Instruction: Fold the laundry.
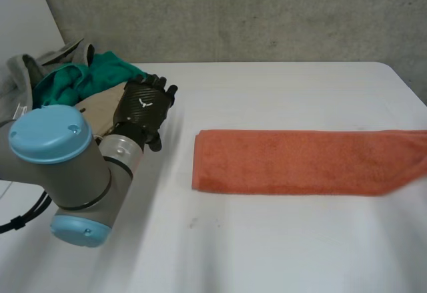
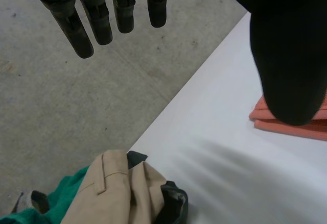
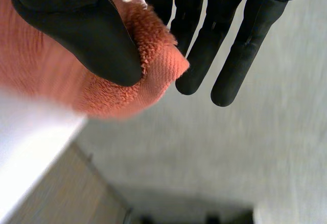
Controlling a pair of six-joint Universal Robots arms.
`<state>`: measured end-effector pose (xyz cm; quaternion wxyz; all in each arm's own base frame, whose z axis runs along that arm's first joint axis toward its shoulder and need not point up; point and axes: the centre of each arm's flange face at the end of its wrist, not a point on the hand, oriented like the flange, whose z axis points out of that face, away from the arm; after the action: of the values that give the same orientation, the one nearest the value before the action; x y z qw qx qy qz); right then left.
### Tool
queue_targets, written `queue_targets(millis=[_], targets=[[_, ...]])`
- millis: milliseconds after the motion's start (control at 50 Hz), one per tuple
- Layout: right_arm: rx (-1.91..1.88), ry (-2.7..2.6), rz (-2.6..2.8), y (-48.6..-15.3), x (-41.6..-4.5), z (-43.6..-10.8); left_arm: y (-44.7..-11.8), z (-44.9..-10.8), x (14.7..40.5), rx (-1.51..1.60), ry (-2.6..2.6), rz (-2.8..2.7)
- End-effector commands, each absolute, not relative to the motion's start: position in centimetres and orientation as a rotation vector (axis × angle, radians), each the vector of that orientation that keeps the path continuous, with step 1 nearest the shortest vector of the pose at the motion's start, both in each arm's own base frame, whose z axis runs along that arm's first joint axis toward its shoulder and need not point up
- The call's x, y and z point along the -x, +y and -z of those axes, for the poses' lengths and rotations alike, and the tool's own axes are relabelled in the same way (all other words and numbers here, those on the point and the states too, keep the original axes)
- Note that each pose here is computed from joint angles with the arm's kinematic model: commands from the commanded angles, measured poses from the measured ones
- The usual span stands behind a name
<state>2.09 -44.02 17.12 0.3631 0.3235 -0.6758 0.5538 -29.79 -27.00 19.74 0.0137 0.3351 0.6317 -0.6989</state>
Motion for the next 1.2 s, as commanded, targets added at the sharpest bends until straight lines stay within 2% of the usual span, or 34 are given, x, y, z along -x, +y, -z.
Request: queue_targets(millis=[20, 40, 60, 120, 140, 200, 220, 300, 380, 480, 580, 660, 680, 720, 840, 1000, 1060, 1200], targets=[[-1.116, -1.554, -1.781, -41.1, -16.3, -20.2, -27.2, -19.9, 28.3, -1.001, 1.978, 2.152], [-1.159, -1.535, -1.814, -40.4, -17.8, -20.3, -27.1, -19.9, 28.2, -1.000, 1.980, 2.149], [-1.246, -1.503, -1.887, -38.9, -20.9, -20.3, -26.9, -20.0, 28.1, -1.001, 1.981, 2.148], [-1.420, -1.440, -1.998, -35.8, -25.9, -20.1, -26.7, -19.9, 27.9, -1.002, 1.987, 2.140], [-1.547, -1.401, -2.059, -33.4, -29.1, -19.4, -26.6, -19.8, 27.8, -1.004, 1.990, 2.137], [-1.746, -1.352, -2.109, -29.9, -32.8, -17.5, -26.4, -19.7, 27.8, -1.006, 1.994, 2.131], [-1.851, -1.326, -2.114, -28.1, -34.6, -16.0, -26.4, -19.6, 27.7, -1.009, 1.998, 2.126], [-2.025, -1.310, -2.091, -25.0, -37.3, -12.4, -26.2, -19.2, 27.9, -1.022, 2.009, 2.115], [-2.102, -1.316, -2.066, -23.6, -38.1, -10.4, -26.0, -19.0, 28.1, -1.034, 2.010, 2.118], [-2.113, -1.343, -2.058, -23.2, -37.8, -10.5, -26.1, -19.1, 28.7, -1.046, 1.992, 2.137], [-2.065, -1.424, -2.086, -22.5, -36.8, -12.2, -26.2, -20.0, 30.3, -1.067, 1.951, 2.200], [-1.833, -1.594, -2.158, -25.0, -33.4, -16.3, -26.5, -20.1, 32.1, -1.091, 1.928, 2.246], [-1.709, -1.705, -2.177, -26.3, -31.6, -17.4, -26.6, -20.2, 32.8, -1.104, 1.914, 2.264], [-1.598, -1.821, -2.180, -27.2, -29.9, -17.9, -26.6, -20.0, 33.7, -1.121, 1.906, 2.279], [-1.346, -2.207, -1.983, -28.6, -25.3, -16.0, -26.1, -19.2, 36.4, -1.183, 1.889, 2.317], [-1.301, -2.243, -1.613, -30.8, -20.2, -12.3, -25.5, -18.3, 36.7, -1.216, 1.912, 2.294], [-1.321, -2.192, -1.535, -31.3, -19.5, -11.6, -25.4, -18.2, 36.6, -1.219, 1.919, 2.284], [-1.204, -2.044, -1.544, -33.5, -19.0, -13.5, -25.1, -18.1, 35.8, -1.220, 1.935, 2.257]])
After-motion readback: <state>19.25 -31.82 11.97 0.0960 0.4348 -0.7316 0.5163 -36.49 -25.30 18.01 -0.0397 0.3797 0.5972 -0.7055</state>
